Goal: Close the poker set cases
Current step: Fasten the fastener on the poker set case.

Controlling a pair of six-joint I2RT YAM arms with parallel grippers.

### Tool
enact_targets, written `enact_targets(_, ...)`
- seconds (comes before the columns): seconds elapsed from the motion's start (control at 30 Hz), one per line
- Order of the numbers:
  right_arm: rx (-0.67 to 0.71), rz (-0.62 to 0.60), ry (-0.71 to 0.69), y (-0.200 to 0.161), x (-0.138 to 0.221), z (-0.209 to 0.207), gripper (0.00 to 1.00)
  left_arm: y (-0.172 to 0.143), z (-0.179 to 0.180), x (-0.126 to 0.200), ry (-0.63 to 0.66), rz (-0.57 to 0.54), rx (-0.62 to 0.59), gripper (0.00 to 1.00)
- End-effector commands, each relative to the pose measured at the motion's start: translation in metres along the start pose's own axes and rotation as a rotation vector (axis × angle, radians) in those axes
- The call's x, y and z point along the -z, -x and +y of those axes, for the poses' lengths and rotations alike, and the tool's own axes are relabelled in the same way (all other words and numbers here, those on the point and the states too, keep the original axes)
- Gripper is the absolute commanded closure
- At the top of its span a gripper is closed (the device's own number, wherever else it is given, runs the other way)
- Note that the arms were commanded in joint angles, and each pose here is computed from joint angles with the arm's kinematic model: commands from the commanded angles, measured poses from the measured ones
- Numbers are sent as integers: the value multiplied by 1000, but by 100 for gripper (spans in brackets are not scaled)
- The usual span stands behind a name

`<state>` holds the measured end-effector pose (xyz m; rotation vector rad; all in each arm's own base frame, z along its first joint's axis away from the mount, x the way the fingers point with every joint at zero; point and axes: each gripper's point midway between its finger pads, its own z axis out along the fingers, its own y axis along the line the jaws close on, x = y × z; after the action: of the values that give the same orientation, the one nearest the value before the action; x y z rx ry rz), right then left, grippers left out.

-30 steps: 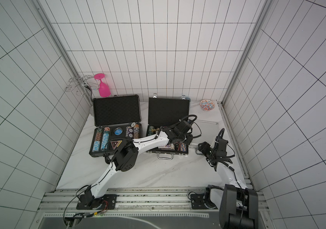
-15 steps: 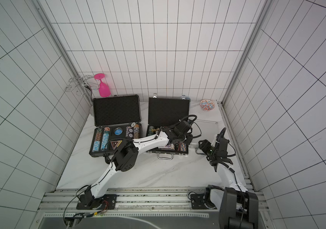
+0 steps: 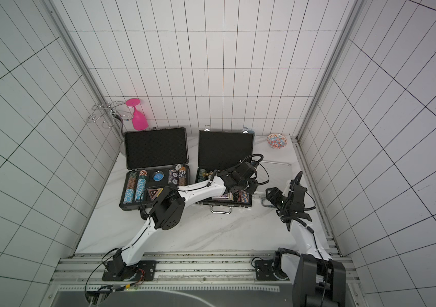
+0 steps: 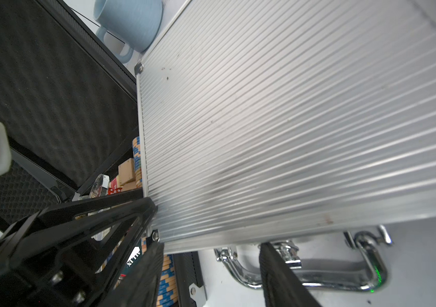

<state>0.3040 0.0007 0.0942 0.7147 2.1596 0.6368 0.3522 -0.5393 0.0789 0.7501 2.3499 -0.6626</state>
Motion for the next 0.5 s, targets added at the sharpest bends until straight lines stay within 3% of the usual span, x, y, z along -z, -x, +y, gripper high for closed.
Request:
enact_targets(0.0, 22, -54, -28, 23, 12, 8, 42, -100, 47, -20, 150, 314, 4, 70)
enact_targets(0.2, 2, -12, -82, 9, 13, -4, 49, -103, 47, -21, 149, 319, 2, 70)
enact_targets(0.3, 1, -15, -80, 8, 11, -6, 59, -100, 44, -20, 138, 314, 1, 70)
enact_targets(0.47, 5, -17, -96, 5, 10, -12, 65, -77, 32, -9, 110, 263, -3, 70)
